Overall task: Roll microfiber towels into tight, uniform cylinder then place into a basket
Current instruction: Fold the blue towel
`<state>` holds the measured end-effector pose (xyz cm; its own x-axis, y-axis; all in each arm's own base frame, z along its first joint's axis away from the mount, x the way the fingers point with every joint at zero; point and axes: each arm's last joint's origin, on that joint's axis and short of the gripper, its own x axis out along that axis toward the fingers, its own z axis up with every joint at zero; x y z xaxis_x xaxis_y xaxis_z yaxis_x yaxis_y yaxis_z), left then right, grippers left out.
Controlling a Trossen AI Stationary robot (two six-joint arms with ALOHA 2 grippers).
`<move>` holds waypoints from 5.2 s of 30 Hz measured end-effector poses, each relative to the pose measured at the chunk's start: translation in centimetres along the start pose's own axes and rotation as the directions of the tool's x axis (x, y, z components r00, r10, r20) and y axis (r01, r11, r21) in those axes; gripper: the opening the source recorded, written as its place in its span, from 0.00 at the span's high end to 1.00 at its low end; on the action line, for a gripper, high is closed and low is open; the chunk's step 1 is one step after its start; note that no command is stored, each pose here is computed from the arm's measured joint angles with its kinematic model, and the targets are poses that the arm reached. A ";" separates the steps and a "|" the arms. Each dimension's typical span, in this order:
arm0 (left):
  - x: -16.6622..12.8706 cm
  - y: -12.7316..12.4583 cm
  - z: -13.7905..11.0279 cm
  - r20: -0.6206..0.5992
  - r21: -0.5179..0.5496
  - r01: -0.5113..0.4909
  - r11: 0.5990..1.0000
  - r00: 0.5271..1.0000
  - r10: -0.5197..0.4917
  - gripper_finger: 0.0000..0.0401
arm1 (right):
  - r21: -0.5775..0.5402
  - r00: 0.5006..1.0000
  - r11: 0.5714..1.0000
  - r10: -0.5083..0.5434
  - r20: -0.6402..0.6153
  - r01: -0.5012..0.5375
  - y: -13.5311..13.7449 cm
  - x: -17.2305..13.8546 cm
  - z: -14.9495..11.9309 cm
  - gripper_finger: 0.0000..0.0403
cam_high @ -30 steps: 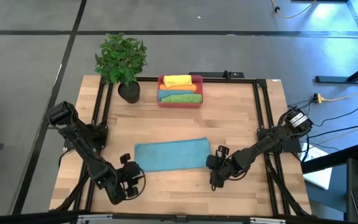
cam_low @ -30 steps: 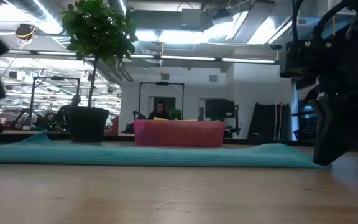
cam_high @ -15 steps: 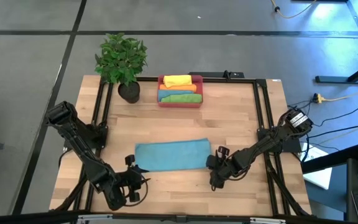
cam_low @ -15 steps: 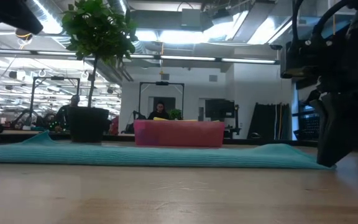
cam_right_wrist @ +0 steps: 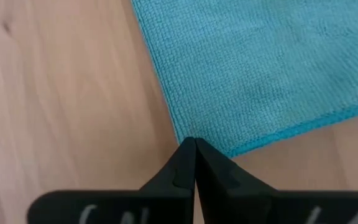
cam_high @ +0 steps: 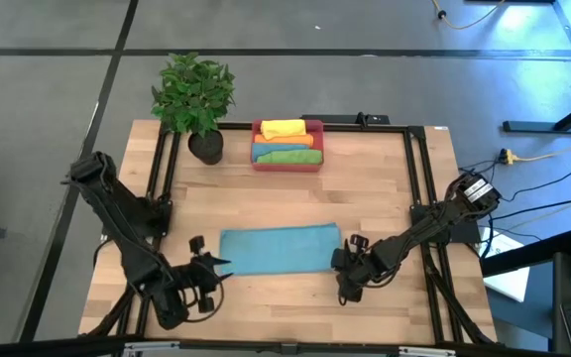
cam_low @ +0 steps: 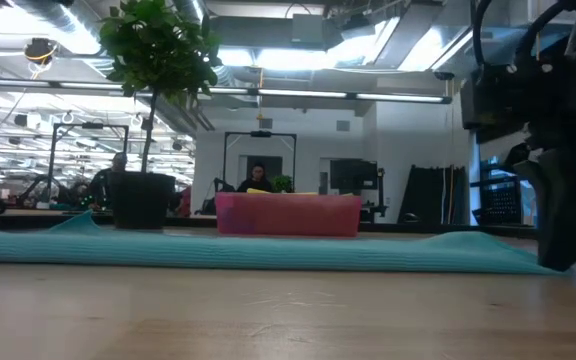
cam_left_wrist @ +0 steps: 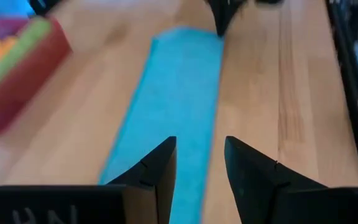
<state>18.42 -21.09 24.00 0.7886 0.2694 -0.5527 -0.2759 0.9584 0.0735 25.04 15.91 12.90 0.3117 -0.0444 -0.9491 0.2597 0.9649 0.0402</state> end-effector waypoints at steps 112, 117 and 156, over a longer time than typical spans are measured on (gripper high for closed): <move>-0.2 0.9 -2.0 0.466 0.000 0.364 0.931 0.824 -0.322 0.68 | -0.275 0.692 0.960 0.235 0.683 -0.055 5.0 -4.1 8.4 0.53; 0.2 1.4 -3.6 0.528 -0.074 0.424 0.903 0.785 -0.325 0.68 | -0.260 0.675 0.962 0.244 0.696 -0.080 5.3 -3.5 8.5 0.54; 4.9 1.0 -5.3 0.490 -0.140 0.411 0.901 0.819 -0.298 0.68 | -0.370 0.747 0.929 0.244 0.618 0.003 9.8 3.6 11.1 0.55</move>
<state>19.12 -19.34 17.00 0.9975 -0.0185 -0.0682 -0.0011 0.9609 -0.2769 38.86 22.28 13.33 0.8611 0.0424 -0.5066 -0.0964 0.9921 -0.0808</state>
